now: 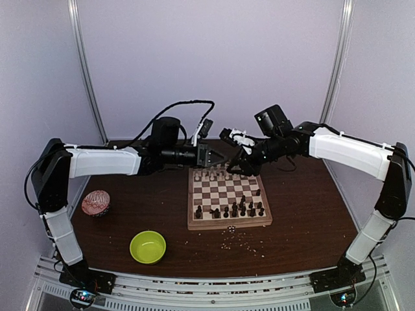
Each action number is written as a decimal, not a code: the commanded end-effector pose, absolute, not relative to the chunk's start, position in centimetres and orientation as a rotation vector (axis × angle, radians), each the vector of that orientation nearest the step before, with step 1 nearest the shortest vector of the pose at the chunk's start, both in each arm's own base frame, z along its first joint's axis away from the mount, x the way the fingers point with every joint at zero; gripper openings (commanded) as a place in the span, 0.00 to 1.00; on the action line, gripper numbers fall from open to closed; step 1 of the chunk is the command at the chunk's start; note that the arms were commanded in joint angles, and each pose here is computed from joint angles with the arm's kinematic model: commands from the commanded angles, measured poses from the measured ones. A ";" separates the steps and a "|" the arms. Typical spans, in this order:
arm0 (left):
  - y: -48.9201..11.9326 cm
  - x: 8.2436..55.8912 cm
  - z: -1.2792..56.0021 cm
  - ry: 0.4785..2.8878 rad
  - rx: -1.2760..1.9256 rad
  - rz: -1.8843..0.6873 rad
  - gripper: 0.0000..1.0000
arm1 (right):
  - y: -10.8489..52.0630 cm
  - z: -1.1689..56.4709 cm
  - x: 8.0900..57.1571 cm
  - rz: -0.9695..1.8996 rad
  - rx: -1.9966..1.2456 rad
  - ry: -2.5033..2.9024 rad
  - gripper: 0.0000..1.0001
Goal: Set up the chess pieces on the board
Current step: Pass from the right arm to the left, then place the knight at g8.
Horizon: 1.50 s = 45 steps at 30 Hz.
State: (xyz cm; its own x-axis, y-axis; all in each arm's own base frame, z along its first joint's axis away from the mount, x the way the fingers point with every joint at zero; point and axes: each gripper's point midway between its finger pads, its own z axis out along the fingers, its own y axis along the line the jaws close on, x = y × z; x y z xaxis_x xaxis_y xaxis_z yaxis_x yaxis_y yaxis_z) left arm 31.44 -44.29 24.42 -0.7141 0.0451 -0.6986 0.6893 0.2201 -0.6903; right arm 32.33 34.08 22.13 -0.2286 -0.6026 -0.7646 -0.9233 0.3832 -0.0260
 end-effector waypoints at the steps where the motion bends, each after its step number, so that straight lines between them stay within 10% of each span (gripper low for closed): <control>1: -43.4 30.6 26.1 1.916 0.855 -1.371 0.01 | 31.0 23.2 30.9 0.664 -1.296 1.952 0.39; 13: -37.2 24.6 16.0 2.088 1.473 -0.619 0.00 | 24.5 19.0 30.8 0.704 -1.143 2.078 0.44; 45: -40.4 25.3 8.5 2.096 1.624 -0.411 0.04 | 24.6 17.6 30.9 0.728 -1.164 2.115 0.44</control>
